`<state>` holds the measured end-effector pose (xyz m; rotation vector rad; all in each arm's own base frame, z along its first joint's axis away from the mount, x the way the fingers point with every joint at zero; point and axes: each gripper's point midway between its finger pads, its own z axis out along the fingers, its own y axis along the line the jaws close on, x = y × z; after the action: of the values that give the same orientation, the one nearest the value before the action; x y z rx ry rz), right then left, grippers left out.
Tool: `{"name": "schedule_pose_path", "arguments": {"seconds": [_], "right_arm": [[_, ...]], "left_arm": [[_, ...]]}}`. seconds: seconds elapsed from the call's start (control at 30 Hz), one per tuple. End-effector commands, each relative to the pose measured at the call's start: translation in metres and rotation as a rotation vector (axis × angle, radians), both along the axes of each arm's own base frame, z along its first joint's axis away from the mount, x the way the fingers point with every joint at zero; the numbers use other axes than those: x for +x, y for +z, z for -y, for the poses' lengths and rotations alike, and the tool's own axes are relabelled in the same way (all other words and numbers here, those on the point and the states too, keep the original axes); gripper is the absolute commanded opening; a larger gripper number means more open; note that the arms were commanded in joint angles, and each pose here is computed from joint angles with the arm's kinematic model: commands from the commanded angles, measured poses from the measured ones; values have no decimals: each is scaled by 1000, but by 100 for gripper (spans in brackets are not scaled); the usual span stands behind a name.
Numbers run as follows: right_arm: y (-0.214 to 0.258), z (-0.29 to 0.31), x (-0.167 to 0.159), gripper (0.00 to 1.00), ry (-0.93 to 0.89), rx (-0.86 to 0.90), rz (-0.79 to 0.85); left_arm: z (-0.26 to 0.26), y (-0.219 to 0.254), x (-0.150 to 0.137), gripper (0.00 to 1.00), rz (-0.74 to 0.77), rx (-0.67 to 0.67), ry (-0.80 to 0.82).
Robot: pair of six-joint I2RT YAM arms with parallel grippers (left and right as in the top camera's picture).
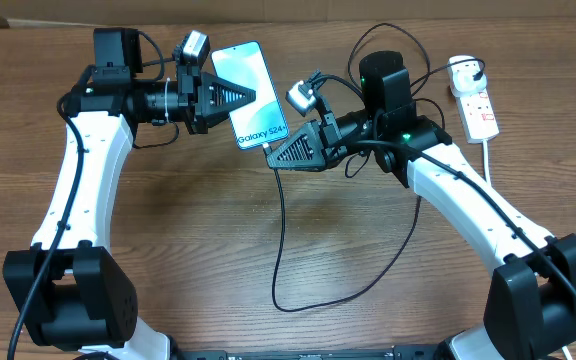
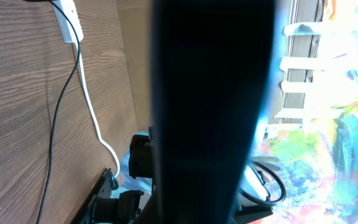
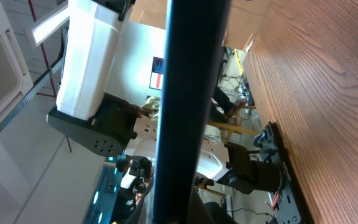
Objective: Plug charger to phone and switch on socket
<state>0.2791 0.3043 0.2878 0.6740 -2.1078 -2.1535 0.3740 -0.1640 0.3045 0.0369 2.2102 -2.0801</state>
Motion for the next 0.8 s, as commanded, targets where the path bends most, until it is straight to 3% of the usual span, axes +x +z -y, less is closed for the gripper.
{"name": "schedule_pose_path", "arguments": {"seconds": [0.0,0.77], "right_arm": [[4,2,9,4,-36,-2,23],[-1,0,19,4,-94,-38,0]], "left_arm": [[1,16,-10,4,15,-66,-48],[1,16,-10,4,14,-66,-48]]}}
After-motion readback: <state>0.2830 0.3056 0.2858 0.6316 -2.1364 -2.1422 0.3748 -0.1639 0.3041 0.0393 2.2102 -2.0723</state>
